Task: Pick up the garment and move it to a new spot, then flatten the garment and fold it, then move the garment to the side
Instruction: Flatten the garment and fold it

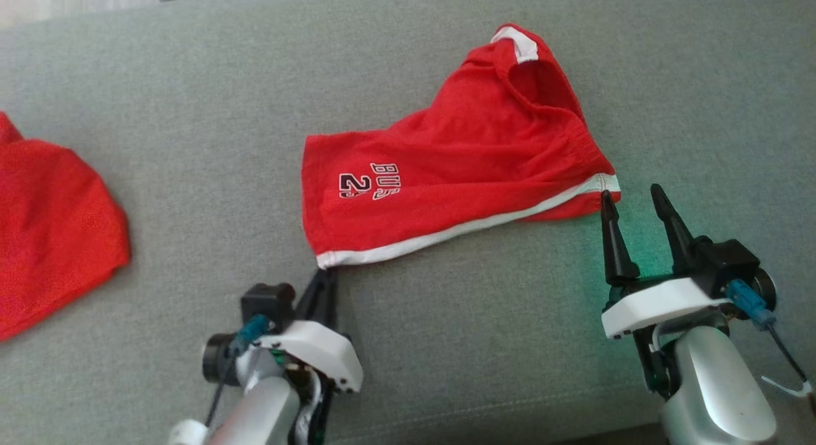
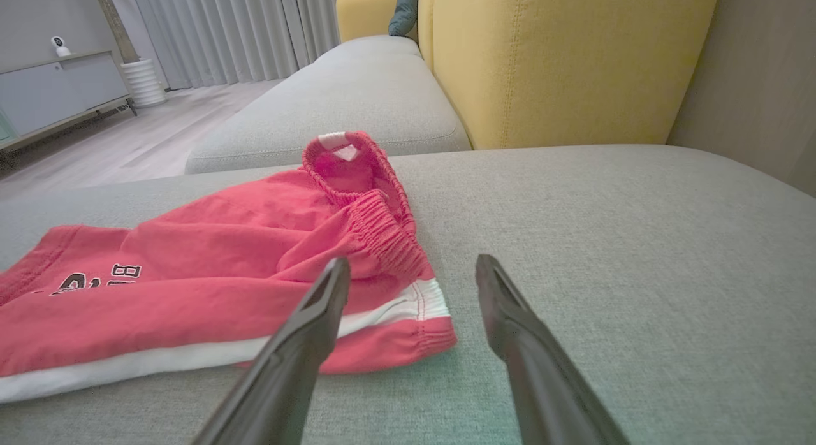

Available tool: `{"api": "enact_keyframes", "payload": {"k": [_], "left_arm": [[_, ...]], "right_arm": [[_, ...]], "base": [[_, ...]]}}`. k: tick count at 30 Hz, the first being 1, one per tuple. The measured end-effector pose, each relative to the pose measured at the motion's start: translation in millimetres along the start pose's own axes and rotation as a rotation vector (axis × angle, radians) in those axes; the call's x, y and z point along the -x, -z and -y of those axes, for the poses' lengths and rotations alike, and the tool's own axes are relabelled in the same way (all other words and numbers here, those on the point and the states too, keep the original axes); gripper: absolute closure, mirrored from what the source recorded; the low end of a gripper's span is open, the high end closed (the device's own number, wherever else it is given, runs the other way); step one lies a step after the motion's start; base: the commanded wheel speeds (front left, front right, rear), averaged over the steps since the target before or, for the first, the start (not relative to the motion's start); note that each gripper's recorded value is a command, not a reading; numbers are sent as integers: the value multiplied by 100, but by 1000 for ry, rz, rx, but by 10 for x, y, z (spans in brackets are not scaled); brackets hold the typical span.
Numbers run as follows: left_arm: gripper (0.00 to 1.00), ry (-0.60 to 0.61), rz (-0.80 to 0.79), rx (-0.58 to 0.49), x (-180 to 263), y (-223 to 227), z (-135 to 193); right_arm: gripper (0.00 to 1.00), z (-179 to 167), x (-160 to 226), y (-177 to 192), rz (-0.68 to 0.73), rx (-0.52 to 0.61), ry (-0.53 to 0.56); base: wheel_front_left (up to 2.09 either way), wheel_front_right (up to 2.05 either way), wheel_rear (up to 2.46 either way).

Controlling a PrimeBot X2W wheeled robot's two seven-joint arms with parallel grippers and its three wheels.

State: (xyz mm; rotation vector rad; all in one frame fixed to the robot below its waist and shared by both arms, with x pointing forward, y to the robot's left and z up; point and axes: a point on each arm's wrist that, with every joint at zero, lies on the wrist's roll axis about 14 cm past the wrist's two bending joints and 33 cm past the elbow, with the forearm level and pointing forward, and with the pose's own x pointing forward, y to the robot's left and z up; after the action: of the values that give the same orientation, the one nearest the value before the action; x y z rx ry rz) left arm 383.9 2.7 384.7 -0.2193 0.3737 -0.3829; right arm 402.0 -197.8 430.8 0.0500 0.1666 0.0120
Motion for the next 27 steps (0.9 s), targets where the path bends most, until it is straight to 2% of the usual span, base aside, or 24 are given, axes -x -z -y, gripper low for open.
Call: {"api": "enact_keyframes", "payload": {"k": [5,10,16,27], "left_arm": [[100,-139,87,-13,66,-273,-374],[100,-226,58,-22,303,-123,-618],[100,-250,69,-13,356,-148,-698],[100,-249,50,-6,351,-82,-701]], "right_arm": [[0,-144,-9,4,-2,0,-42],[0,-372,-11,131,-44,6,-109],[0,-589,24,258,-87,48,-197],[0,-580,-145,344,-132,150,-252]], "base": [[0,0,0],[0,0,0],[0,0,0],[0,0,0]]}}
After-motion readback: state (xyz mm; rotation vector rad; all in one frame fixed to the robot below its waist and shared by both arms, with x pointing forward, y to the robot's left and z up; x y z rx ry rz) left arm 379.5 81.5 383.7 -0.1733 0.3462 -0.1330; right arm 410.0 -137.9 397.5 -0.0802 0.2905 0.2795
